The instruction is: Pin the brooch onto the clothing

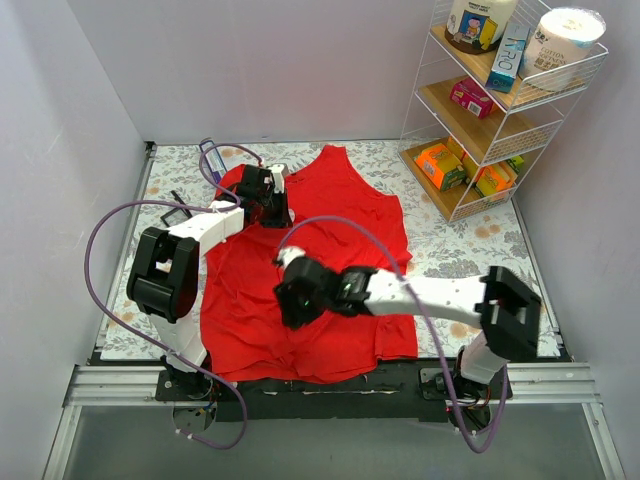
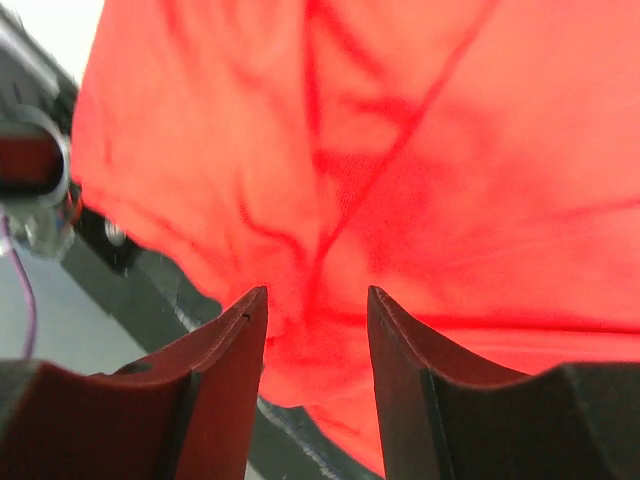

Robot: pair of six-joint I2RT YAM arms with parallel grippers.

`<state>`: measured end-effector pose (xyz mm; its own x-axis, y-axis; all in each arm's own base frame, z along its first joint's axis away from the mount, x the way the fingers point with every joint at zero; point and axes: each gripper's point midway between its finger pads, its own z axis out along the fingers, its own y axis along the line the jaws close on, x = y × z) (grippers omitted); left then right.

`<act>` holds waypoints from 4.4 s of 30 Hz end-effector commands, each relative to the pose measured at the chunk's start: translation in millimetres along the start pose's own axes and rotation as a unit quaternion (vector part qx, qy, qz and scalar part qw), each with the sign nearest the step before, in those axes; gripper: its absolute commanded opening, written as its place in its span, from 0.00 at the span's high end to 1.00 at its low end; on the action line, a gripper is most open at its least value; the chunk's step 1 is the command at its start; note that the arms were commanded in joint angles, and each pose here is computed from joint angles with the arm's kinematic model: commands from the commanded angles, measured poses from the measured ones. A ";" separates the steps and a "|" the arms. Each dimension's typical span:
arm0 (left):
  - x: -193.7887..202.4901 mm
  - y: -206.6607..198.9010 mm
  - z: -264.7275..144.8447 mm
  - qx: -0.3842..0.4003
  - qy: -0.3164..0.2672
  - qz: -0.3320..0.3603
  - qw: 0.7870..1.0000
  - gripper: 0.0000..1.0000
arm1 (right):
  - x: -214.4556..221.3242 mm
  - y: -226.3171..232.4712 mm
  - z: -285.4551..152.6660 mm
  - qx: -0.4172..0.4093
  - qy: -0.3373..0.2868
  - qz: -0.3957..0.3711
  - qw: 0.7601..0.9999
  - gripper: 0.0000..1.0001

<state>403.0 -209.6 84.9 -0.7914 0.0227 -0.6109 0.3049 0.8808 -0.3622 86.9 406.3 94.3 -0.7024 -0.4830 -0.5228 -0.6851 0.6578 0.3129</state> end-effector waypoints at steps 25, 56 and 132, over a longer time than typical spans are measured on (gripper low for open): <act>-48.9 71.3 -91.6 -0.045 -0.054 0.112 0.991 1.00 | -178.6 -145.9 -34.0 -0.018 -0.201 0.063 0.977 0.44; -25.9 -105.2 -181.0 0.475 -0.038 0.135 0.869 1.00 | -232.5 -92.8 -141.0 -0.270 -0.295 -0.102 0.911 0.48; -21.3 -137.7 -192.0 0.483 -0.061 0.175 0.856 0.18 | -252.3 -86.8 -193.3 -0.290 -0.400 -0.055 0.868 0.99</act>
<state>285.2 -240.1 269.4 -0.5581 0.1245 -0.8204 0.8295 0.0571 -0.5556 290.3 368.8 296.4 -0.5298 0.0439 -0.8470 -0.8350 0.1482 0.5299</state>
